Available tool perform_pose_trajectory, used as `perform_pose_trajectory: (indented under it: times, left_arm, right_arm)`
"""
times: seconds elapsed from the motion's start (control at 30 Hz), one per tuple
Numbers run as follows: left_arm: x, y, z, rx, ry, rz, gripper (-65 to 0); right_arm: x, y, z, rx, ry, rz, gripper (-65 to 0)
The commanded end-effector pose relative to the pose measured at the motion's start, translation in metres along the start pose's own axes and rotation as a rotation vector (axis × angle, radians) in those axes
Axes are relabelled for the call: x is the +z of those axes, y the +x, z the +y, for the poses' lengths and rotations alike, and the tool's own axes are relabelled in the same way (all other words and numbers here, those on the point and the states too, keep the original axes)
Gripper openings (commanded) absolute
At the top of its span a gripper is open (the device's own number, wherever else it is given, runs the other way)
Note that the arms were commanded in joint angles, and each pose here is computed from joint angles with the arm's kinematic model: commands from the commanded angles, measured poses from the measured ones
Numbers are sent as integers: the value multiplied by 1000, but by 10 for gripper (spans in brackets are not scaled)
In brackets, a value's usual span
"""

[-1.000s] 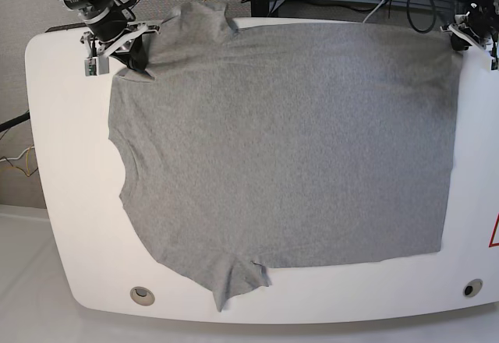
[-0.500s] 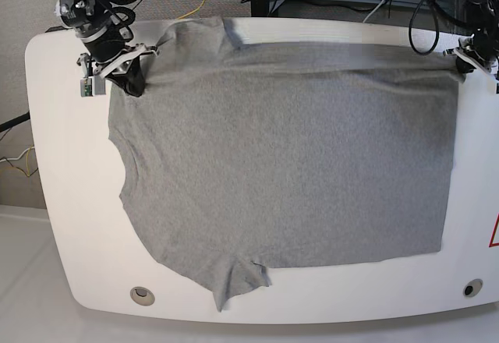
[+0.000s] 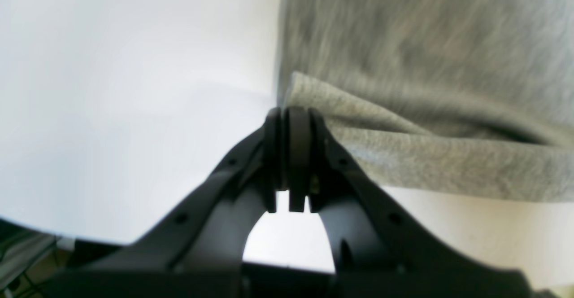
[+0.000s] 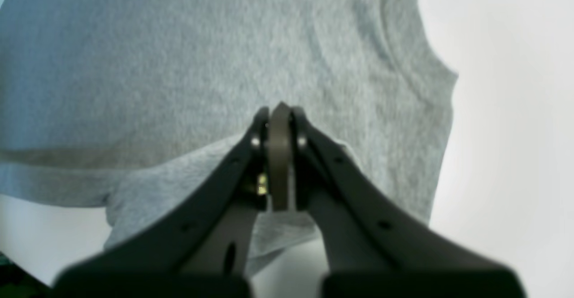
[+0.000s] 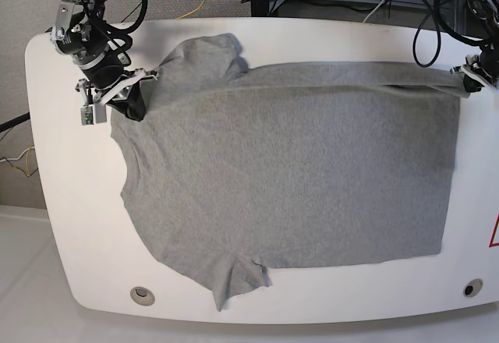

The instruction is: Fold the T-shirt properly

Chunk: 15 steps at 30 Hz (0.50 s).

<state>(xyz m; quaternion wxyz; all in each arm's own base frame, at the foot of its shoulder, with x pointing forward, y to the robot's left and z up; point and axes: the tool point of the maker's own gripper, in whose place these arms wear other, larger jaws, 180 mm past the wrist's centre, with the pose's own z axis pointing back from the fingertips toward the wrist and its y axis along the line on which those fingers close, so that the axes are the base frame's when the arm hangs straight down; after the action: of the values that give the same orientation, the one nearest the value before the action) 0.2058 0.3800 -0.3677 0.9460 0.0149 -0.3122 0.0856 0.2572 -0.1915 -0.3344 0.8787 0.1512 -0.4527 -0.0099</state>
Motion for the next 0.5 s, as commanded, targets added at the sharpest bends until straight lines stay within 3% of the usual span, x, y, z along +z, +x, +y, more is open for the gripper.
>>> perform_pose_trajectory:
  times: [0.0,0.47]
  left_arm:
    - [6,23,5,-17,12,-63,-624]
    - [8,62,5,-17,18,-148,-624]
  right_arm:
    - [1,21,1,24,6,-60,-650]
    - [-5,48,3,42,12,-123,-650]
